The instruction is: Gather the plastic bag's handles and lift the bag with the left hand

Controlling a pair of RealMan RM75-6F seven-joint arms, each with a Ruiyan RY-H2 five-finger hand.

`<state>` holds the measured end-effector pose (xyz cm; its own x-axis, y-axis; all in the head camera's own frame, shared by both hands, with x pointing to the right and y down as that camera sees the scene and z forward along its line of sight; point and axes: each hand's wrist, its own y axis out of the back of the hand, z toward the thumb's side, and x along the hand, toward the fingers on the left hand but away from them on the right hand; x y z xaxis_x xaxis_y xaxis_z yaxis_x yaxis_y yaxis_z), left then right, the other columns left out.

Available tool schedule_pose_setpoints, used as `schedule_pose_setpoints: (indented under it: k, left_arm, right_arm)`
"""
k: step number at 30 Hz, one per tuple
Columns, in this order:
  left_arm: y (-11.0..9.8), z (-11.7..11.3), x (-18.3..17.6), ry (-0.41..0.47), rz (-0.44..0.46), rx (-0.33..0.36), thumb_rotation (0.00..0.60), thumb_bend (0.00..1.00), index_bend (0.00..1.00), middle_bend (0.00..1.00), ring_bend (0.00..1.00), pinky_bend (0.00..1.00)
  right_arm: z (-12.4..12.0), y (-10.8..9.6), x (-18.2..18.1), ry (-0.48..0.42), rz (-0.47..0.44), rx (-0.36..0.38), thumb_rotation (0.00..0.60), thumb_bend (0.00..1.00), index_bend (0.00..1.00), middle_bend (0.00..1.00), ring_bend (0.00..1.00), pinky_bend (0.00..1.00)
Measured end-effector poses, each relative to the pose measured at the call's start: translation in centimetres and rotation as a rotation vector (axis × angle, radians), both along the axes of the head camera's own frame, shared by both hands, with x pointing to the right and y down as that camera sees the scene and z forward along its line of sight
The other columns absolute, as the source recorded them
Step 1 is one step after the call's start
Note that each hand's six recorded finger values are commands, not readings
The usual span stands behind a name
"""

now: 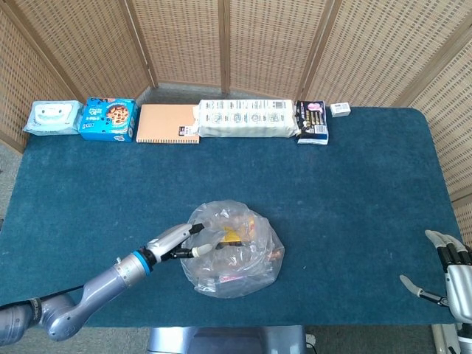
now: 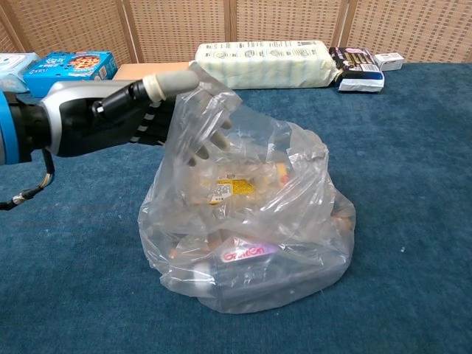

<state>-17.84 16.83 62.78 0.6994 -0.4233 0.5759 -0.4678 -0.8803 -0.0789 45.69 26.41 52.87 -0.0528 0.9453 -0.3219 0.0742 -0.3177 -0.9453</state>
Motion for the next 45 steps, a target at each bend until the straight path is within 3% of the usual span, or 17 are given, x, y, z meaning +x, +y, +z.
schedule_pose_setpoints:
  k: [12,16,24,28,33,39,45]
  left_arm:
    - [-1.3,-0.2,1.4,0.237,-0.186,-0.127,0.0,0.19,0.23,0.29,0.28,0.29]
    - [-1.2,-0.3,1.6,0.313,-0.245,-0.219,0.0,0.19,0.23,0.29,0.31,0.32]
    - [-1.2,-0.3,1.4,0.431,-0.341,-0.41,0.0,0.19,0.3,0.38,0.5,0.51]
    - [-1.0,0.4,-0.3,0.398,-0.34,-0.451,0.0,0.19,0.3,0.38,0.5,0.51]
    - [-1.2,1.4,-1.7,0.316,-0.298,-0.422,0.0,0.19,0.3,0.38,0.49,0.46]
    - [-1.4,1.8,-0.3,0.283,-0.24,-0.378,0.0,0.19,0.29,0.38,0.42,0.4]
    - [-1.6,2.0,2.4,0.289,-0.229,-0.395,0.0,0.19,0.28,0.38,0.41,0.39]
  right_arm:
    - [-0.3,0.2,0.4,0.001,0.011,0.012,0.311,0.19,0.14,0.19,0.18,0.19]
    - [-0.3,0.1,0.2,-0.006,0.005,0.014,0.31,0.19,0.14,0.19,0.18,0.19]
    - [-0.3,0.1,0.1,-0.012,0.0,0.016,0.306,0.19,0.14,0.19,0.18,0.19]
    - [-0.3,0.1,0.1,-0.013,0.002,0.018,0.309,0.19,0.14,0.19,0.18,0.19]
    - [-0.5,0.1,0.3,-0.015,0.006,0.025,0.308,0.19,0.14,0.19,0.18,0.19]
    - [-0.8,0.1,0.2,-0.022,0.003,0.033,0.311,0.19,0.14,0.19,0.18,0.19]
    - [-1.1,0.3,0.5,-0.031,0.008,0.04,0.308,0.19,0.14,0.19,0.18,0.19]
